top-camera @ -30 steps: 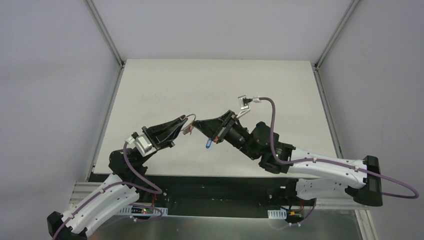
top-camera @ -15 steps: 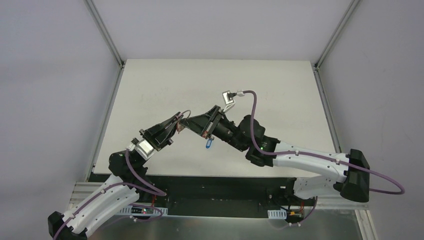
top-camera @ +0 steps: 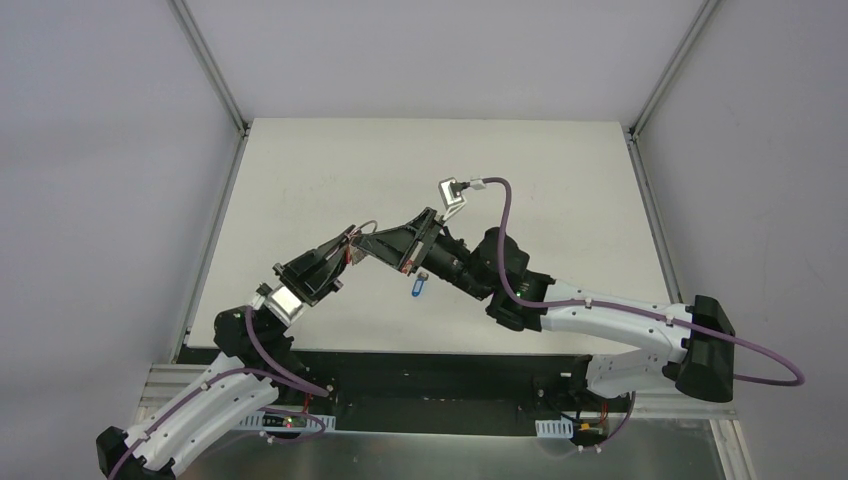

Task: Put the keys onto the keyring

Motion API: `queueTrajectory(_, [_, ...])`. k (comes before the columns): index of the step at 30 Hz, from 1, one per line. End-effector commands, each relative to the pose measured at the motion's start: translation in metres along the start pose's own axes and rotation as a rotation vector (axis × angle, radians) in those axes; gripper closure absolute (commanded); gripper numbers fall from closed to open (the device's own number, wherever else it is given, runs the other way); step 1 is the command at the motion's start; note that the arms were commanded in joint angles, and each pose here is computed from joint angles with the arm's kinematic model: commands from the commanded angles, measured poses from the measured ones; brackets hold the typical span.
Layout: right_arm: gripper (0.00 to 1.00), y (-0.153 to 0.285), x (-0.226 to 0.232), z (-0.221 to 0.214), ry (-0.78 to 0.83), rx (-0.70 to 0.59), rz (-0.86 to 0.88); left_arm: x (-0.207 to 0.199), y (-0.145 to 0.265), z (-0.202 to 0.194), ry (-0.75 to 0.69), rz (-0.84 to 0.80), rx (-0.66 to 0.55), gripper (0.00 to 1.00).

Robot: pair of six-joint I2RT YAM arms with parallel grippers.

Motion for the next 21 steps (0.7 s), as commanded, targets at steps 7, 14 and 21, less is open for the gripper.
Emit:
queueTrajectory(7, [1.0,0.003,0.022,0.011,-0.037,-0.028,0.104,0.006,-0.001,0.021,-0.033,0.035,-0.096,1.0])
queueTrajectory(14, [1.0,0.002,0.016,0.009,-0.055,-0.027,0.1,0.007,0.0,0.02,-0.035,0.046,-0.096,1.0])
queueTrajectory(21, [1.0,-0.001,0.012,0.008,-0.066,-0.033,0.1,0.006,0.001,0.022,-0.029,0.04,-0.105,1.0])
Point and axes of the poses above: each gripper's point midway between its finger pads, its own y axis back along the fingers, its own x axis along the line the jaws close on, z = x × y, the point moved 5 cm from there along y, back along the fingers, and after that the axes turned 9 degrees about y, right-handed, at the moved point
